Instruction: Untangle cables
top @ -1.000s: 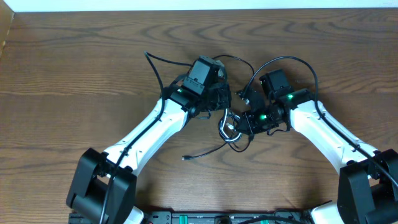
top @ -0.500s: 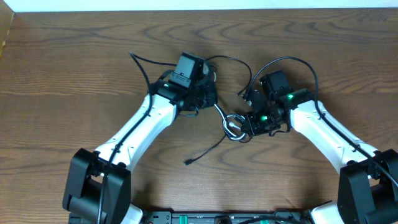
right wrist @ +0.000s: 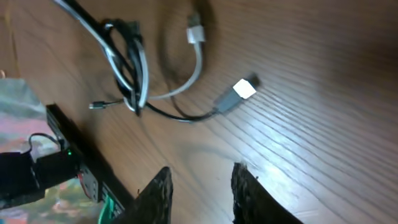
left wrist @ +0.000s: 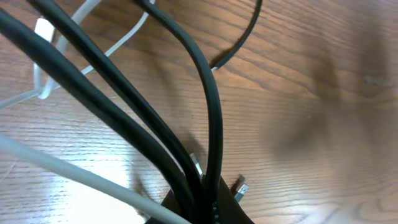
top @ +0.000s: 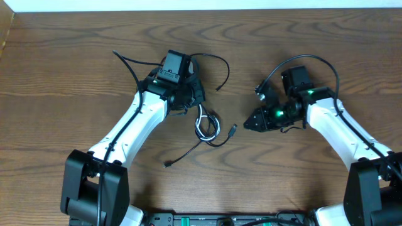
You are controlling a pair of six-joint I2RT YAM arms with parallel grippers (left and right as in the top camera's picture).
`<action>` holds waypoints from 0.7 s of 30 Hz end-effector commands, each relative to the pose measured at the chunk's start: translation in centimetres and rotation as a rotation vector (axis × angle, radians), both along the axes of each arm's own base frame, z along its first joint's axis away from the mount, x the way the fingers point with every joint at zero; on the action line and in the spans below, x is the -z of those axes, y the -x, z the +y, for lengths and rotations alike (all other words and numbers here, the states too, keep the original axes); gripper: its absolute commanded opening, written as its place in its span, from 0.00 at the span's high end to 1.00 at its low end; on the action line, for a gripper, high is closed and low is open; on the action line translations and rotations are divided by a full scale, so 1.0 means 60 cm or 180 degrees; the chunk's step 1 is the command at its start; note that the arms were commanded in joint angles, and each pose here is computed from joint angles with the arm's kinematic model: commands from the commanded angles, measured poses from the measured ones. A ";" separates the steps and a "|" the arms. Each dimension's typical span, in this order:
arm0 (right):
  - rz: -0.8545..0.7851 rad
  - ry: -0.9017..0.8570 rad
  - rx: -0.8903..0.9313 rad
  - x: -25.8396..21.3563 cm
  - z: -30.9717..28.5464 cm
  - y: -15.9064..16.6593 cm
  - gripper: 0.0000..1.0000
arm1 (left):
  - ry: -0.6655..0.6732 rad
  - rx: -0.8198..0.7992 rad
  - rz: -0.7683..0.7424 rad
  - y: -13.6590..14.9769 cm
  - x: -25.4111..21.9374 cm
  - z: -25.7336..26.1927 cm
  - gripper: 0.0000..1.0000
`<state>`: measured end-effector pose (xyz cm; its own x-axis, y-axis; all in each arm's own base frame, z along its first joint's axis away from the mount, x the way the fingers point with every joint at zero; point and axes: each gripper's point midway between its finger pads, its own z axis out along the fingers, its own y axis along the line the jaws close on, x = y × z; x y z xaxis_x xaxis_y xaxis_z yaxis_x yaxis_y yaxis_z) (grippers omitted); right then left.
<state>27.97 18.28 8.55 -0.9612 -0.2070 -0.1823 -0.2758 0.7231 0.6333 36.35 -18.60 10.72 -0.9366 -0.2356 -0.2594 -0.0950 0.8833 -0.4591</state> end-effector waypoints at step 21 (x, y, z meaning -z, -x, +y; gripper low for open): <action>-0.0105 0.0356 0.0574 0.006 0.047 -0.033 0.88 | 0.1073 -0.0080 -0.0177 -0.028 -0.086 -0.086 0.93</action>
<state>29.59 21.00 7.76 -0.9779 -0.0870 -0.1902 -0.1788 0.8194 0.5446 38.56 -23.11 14.82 -0.9131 -0.3526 -0.2047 -0.1067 0.6912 -0.7148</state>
